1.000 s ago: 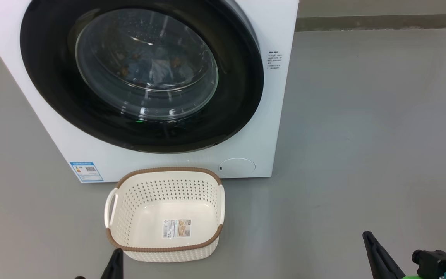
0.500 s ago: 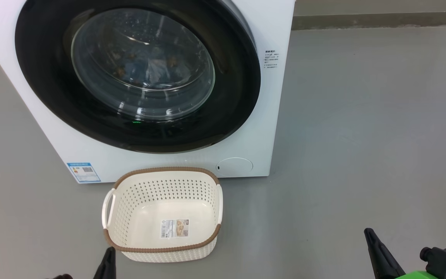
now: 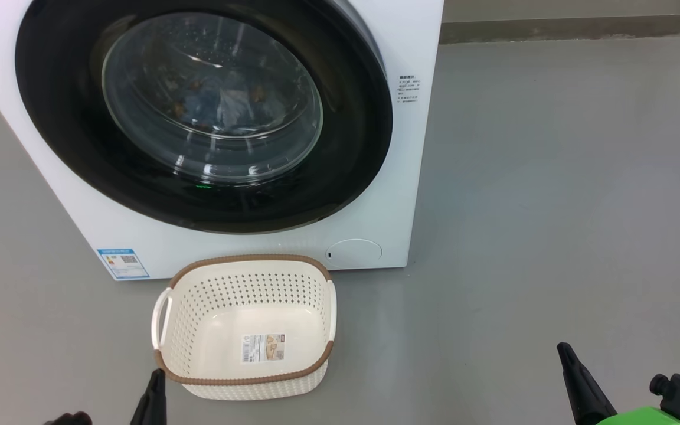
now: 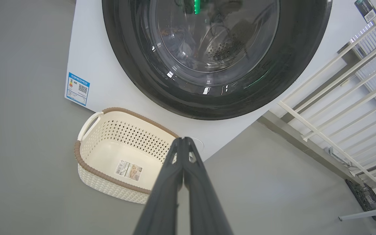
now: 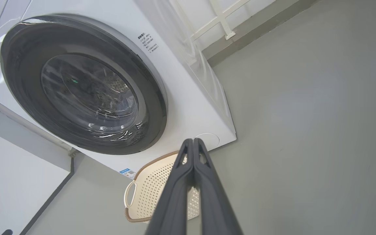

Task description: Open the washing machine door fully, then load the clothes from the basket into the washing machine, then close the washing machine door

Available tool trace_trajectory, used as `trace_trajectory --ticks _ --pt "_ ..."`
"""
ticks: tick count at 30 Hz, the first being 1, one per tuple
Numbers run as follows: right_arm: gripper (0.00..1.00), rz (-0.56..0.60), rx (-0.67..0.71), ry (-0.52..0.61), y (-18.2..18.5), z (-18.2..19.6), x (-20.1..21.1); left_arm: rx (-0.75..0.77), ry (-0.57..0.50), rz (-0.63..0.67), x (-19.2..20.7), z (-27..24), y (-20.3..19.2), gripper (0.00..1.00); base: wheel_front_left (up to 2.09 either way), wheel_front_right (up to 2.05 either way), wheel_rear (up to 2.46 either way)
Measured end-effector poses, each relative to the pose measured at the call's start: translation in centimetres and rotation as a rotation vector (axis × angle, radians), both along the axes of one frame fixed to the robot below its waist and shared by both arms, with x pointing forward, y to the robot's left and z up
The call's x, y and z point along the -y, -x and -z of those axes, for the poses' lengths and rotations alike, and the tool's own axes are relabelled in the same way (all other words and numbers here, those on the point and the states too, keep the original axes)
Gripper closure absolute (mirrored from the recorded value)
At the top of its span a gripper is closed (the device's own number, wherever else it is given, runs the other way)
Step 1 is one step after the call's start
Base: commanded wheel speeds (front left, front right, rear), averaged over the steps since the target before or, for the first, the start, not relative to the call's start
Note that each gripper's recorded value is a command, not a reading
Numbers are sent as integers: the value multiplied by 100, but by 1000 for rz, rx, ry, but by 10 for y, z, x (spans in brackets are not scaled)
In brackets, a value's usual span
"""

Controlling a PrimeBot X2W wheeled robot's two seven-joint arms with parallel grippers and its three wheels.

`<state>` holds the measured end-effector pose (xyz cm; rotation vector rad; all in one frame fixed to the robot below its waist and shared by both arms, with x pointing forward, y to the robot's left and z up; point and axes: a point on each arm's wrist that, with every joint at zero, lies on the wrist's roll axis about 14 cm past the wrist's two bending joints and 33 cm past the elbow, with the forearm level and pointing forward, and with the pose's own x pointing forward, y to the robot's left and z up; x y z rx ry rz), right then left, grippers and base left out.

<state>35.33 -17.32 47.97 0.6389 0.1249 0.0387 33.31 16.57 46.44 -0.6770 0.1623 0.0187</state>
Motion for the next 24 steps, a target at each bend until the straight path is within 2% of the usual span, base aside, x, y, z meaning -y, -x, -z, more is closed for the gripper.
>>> trace_trajectory --ticks 24 --pt "100 59 -19 -273 -5 2 10 -21 257 -41 -7 1 -11 100 0 0 0"
